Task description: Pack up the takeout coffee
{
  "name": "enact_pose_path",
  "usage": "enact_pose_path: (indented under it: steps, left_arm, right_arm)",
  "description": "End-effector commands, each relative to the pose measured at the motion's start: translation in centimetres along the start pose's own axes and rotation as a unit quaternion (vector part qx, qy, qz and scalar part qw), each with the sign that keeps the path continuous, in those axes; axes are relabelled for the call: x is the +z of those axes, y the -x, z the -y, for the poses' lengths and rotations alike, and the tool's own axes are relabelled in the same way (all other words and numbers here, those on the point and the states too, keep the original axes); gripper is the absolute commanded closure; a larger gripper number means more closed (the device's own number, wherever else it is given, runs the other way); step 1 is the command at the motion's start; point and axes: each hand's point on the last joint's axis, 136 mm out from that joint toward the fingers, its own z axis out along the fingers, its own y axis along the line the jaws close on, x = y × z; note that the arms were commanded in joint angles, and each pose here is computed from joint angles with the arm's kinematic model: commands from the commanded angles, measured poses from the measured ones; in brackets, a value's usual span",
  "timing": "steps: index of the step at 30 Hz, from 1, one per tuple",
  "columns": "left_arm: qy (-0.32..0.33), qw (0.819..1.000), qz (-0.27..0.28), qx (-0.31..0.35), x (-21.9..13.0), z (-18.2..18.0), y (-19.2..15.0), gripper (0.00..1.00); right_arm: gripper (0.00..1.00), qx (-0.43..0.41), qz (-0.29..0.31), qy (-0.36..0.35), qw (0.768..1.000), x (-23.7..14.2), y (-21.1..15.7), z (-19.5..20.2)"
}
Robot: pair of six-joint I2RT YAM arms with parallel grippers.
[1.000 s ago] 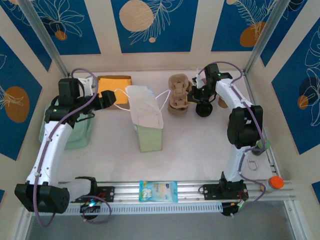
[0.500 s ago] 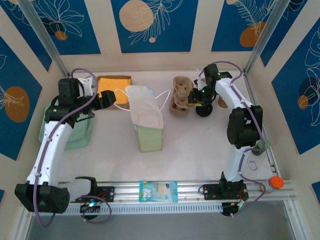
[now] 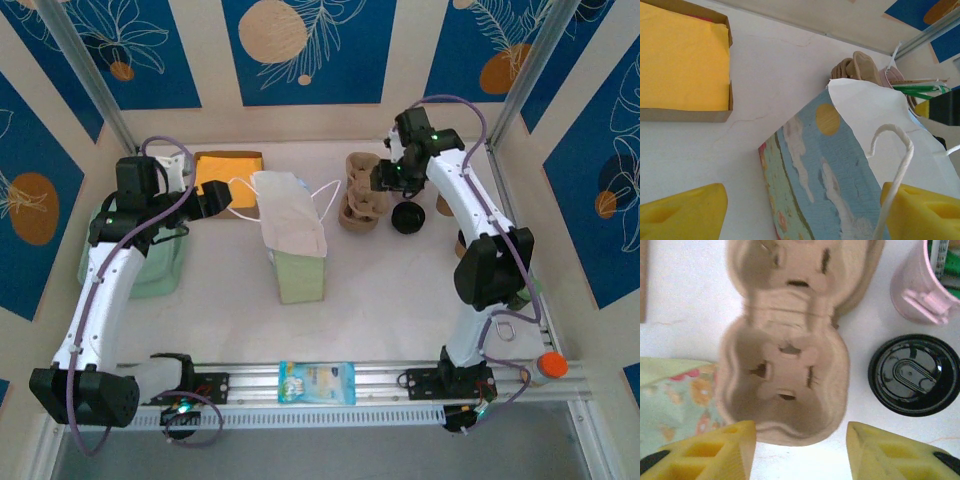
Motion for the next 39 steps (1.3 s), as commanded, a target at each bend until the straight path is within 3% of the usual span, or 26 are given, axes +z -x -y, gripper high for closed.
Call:
enact_pose_path:
  steps: [1,16,39]
  left_arm:
    - [-0.017,1.0,0.015,0.005,-0.7,0.5,0.5,0.2]
    - [-0.027,1.0,0.013,0.006,-0.9,0.8,-0.2,0.2]
    - [-0.024,1.0,0.012,0.007,-0.7,0.5,-0.2,0.2]
  right_arm:
    - [0.46,0.014,0.007,-0.015,1.0,-0.8,0.8,-0.8]
    - [0.45,0.033,-0.054,-0.053,0.997,5.4,2.6,-0.8]
    - [0.48,0.04,-0.069,-0.05,0.996,8.4,2.8,-1.0]
